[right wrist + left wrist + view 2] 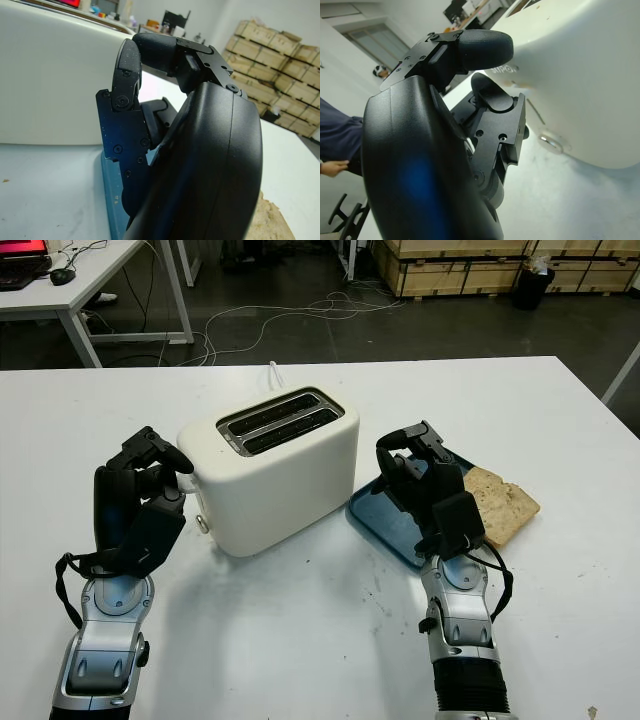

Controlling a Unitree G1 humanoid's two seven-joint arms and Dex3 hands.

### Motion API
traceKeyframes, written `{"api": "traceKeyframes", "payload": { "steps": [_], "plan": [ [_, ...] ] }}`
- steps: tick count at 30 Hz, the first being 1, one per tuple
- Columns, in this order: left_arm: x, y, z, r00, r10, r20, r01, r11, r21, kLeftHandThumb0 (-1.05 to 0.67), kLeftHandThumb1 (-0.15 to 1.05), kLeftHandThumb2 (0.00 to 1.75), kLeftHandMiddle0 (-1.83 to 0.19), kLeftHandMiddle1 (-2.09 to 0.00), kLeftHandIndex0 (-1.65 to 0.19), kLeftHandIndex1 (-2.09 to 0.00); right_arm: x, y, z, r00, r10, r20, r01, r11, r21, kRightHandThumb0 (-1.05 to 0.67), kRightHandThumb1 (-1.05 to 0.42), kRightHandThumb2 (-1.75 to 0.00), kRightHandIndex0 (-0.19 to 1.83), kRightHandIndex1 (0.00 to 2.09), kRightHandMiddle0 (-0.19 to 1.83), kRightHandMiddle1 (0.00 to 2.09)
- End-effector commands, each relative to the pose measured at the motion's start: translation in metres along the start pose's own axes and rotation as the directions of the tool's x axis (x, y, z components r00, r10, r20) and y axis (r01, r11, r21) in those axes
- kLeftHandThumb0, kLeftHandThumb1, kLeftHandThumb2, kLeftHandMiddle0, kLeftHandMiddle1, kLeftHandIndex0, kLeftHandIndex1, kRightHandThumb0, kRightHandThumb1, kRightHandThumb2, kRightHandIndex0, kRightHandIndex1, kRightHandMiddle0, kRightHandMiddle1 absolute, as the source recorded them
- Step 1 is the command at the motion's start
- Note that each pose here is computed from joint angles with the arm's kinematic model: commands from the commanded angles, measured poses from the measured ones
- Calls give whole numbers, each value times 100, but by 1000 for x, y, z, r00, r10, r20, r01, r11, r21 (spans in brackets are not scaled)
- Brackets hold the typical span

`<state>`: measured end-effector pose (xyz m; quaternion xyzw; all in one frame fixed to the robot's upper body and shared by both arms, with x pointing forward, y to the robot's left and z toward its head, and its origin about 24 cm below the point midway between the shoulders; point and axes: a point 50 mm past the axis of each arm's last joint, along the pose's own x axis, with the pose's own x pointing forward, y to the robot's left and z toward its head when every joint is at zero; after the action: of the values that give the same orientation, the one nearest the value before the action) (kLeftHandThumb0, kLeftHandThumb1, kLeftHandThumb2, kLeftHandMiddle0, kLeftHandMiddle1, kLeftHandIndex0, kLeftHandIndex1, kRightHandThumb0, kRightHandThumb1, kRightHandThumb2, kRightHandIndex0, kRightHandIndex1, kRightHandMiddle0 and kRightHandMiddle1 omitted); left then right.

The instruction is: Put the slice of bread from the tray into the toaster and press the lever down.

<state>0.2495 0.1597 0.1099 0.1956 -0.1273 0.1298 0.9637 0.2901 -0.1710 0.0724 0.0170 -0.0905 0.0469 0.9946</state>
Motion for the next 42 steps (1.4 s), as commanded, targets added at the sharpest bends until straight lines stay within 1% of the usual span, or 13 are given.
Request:
{"api": "traceKeyframes", "payload": {
  "steps": [1,11,15,19,24,26,29,31,34,35,37,39,42],
  "plan": [
    [1,-2,5,999,-12,35,12,1000,-4,7,92,96,-107,-175,-67,-175,0,-1,-1,1000,3,-4,-4,1000,-10,-47,-92,-36,81,175,50,175],
    [1,-1,4,999,-13,32,13,1000,-16,8,92,97,-109,-175,-67,-175,-1,2,-2,1000,12,-13,-12,1000,-11,-46,-92,-37,79,175,49,175],
    [1,3,4,999,-9,39,8,1000,2,8,92,96,-109,-175,-68,-175,-2,-3,3,997,67,25,-65,996,-66,-46,-92,-39,80,175,47,175],
    [0,9,5,999,1,46,-3,999,32,10,92,94,-108,-175,-67,-175,-6,-25,15,989,106,104,-80,971,-224,-47,-92,-38,74,175,43,173],
    [-1,20,6,999,18,50,-22,996,89,10,92,87,-103,-175,-65,-175,-16,-75,32,978,74,196,22,893,-450,-48,-92,-17,62,170,60,130],
    [-2,22,5,999,22,44,-26,996,88,9,92,87,-101,-175,-64,-175,-21,-97,39,971,80,226,64,821,-568,-46,-92,-9,64,162,63,121],
    [-2,23,3,999,26,42,-30,996,88,9,92,86,-101,-175,-63,-175,-29,-126,49,971,115,210,83,660,-746,-48,-91,-1,69,134,76,81],
    [-2,23,3,999,28,45,-33,995,93,9,92,85,-100,-175,-63,-175,-36,-141,56,975,142,168,69,529,-846,-50,-91,0,56,139,83,42],
    [-2,22,3,998,25,52,-30,996,86,9,92,85,-100,-175,-63,-175,-46,-156,60,978,189,92,26,327,-945,-51,-87,0,41,144,85,12],
    [-2,22,3,998,26,50,-30,996,80,9,92,85,-101,-175,-64,-175,-50,-161,59,979,196,51,-2,263,-965,-51,-86,0,45,126,82,7],
    [-1,21,3,998,25,52,-29,997,72,8,92,85,-102,-175,-64,-175,-56,-168,58,980,200,-17,-50,161,-986,-54,-84,0,60,69,74,2],
    [-1,22,3,998,22,55,-26,997,69,9,92,86,-103,-175,-65,-175,-60,-173,56,976,206,-69,-84,68,-994,-55,-82,0,71,30,68,0],
    [0,22,3,998,24,52,-27,997,68,9,92,86,-102,-175,-65,-175,-64,-177,55,969,216,-122,-109,-73,-991,-59,-80,0,71,15,61,0]
  ]
}}
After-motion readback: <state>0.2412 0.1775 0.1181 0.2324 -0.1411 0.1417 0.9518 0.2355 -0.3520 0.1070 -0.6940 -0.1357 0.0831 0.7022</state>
